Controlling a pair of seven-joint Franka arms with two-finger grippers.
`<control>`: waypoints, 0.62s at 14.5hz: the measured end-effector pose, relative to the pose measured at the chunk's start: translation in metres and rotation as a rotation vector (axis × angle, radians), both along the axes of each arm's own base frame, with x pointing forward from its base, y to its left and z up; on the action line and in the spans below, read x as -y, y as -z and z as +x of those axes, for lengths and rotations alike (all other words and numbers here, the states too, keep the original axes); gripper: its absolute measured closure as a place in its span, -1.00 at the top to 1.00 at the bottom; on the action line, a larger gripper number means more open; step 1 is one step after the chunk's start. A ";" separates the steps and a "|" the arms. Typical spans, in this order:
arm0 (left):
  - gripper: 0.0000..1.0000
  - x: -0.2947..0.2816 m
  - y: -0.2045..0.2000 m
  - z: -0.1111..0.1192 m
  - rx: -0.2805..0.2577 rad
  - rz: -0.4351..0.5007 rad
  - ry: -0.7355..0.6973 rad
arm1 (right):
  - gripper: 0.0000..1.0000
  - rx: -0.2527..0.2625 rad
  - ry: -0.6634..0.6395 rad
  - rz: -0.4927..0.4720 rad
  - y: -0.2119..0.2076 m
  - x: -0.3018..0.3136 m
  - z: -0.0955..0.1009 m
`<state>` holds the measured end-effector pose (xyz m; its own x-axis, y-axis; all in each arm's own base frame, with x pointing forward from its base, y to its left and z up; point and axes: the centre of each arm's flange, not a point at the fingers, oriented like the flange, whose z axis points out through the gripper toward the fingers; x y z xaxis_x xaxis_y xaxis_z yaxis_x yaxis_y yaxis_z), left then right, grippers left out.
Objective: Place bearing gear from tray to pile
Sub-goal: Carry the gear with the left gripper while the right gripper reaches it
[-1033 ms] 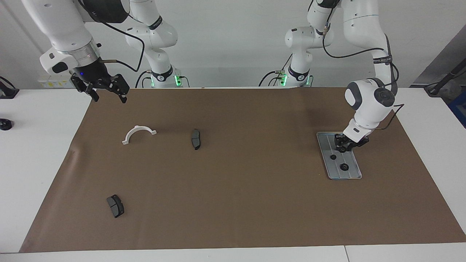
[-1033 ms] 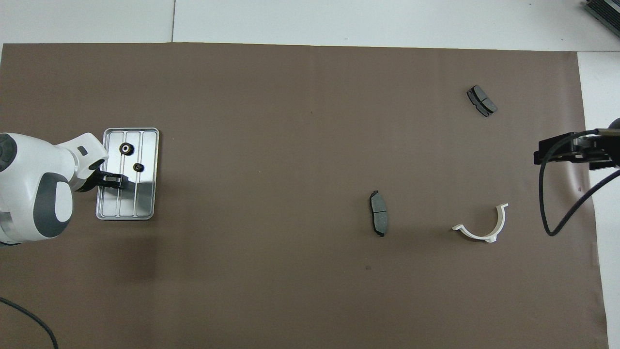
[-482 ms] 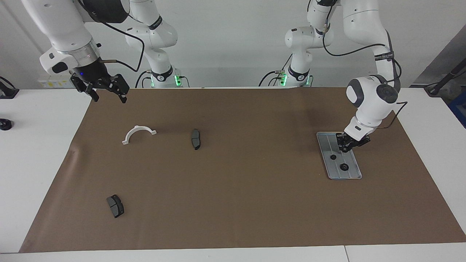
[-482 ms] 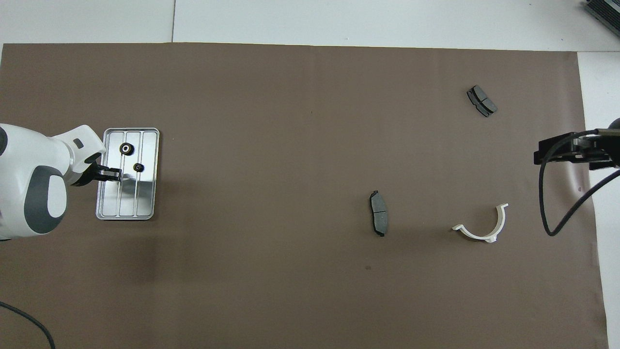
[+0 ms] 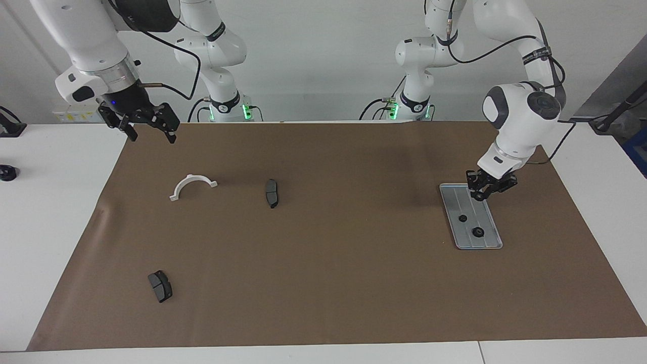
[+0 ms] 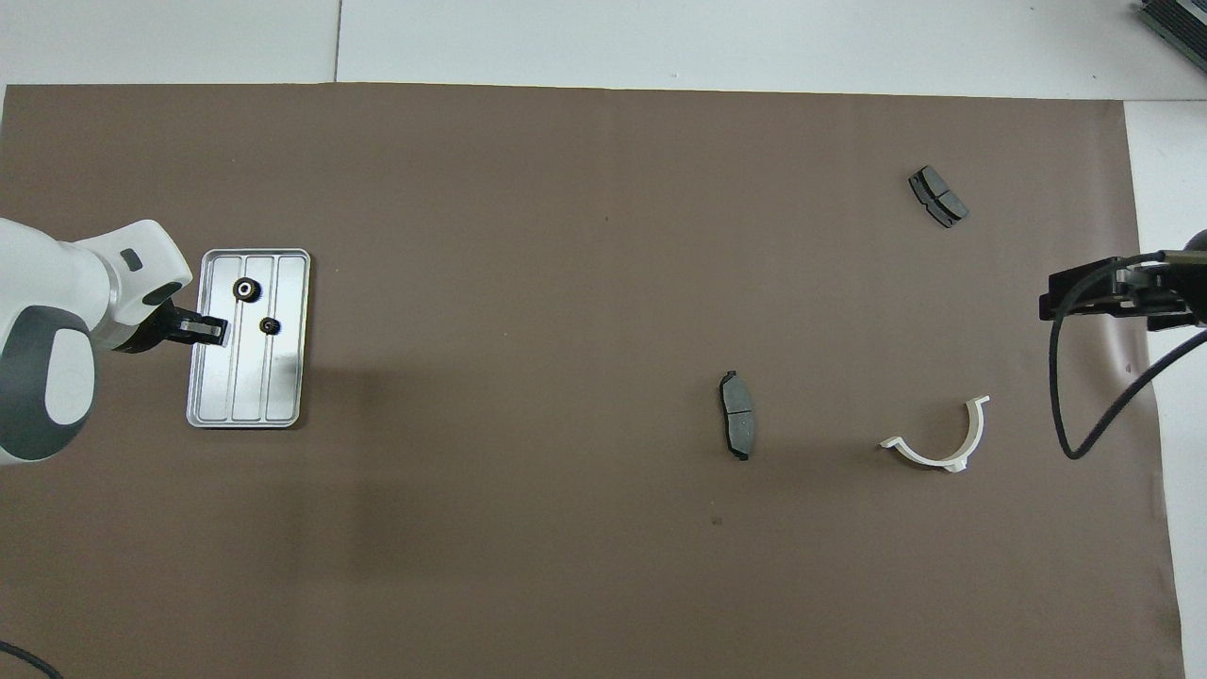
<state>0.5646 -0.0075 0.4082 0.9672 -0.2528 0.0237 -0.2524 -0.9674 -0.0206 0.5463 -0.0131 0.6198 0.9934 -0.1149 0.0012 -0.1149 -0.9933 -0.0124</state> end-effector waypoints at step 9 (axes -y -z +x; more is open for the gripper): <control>-0.30 0.163 0.012 -0.021 0.002 -0.005 0.137 | 1.00 0.000 0.000 0.000 0.000 0.000 0.000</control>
